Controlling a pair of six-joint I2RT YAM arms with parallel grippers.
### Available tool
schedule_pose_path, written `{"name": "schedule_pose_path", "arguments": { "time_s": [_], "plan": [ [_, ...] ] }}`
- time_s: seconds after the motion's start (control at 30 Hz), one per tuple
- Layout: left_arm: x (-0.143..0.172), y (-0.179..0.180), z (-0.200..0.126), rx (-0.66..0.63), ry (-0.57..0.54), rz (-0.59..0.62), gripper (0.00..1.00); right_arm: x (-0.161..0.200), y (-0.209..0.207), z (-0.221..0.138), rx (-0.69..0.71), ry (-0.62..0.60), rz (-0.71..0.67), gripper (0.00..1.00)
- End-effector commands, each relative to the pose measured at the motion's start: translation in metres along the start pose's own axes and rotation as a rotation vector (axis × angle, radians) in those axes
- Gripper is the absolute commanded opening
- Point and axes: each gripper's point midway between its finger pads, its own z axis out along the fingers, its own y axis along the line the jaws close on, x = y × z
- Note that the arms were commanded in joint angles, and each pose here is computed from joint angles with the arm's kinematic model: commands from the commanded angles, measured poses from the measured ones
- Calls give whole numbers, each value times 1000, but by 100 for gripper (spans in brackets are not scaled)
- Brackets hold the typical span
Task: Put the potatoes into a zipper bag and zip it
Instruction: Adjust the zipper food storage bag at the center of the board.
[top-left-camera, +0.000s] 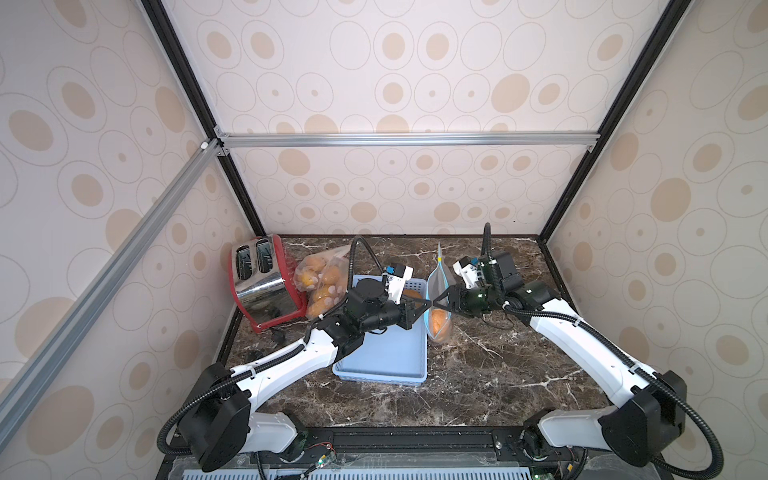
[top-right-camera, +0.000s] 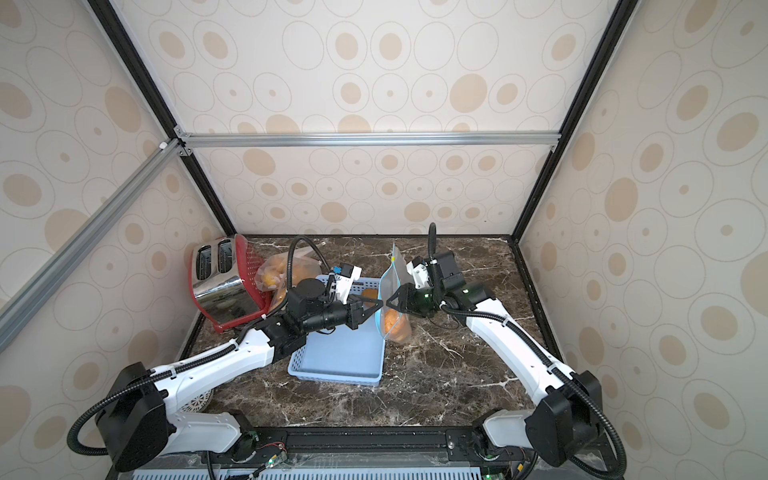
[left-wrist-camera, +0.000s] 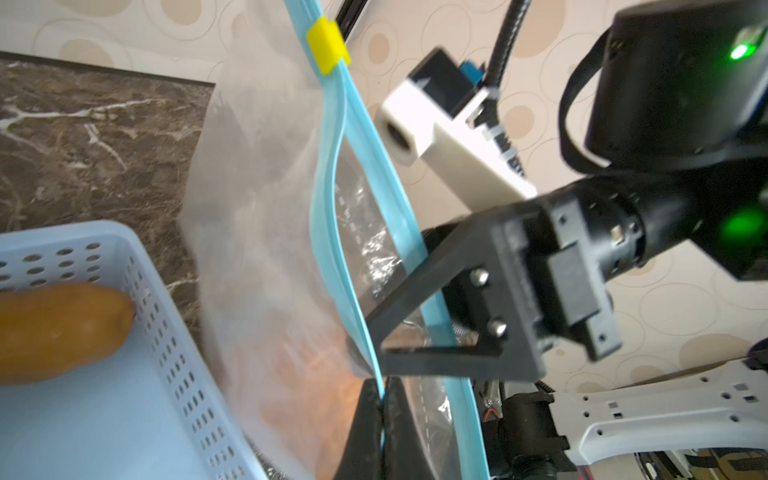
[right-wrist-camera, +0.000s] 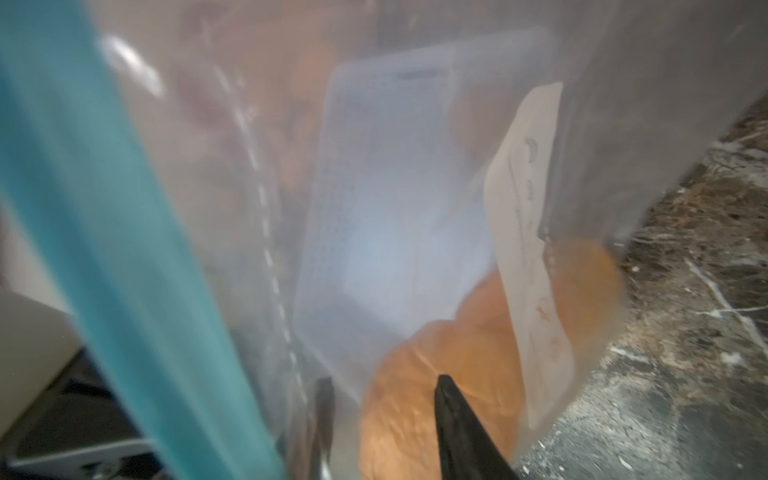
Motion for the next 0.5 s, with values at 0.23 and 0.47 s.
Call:
{"name": "schedule_pose_path", "arguments": {
  "time_s": [0.23,0.47],
  "plan": [
    [-40,-23,5,44,-64,-3,0,17,11,-21,65,53,-95,2],
    [-78,-30,11,-44,-33,24,0,8,34,-59,72,51,-124,0]
  ]
}}
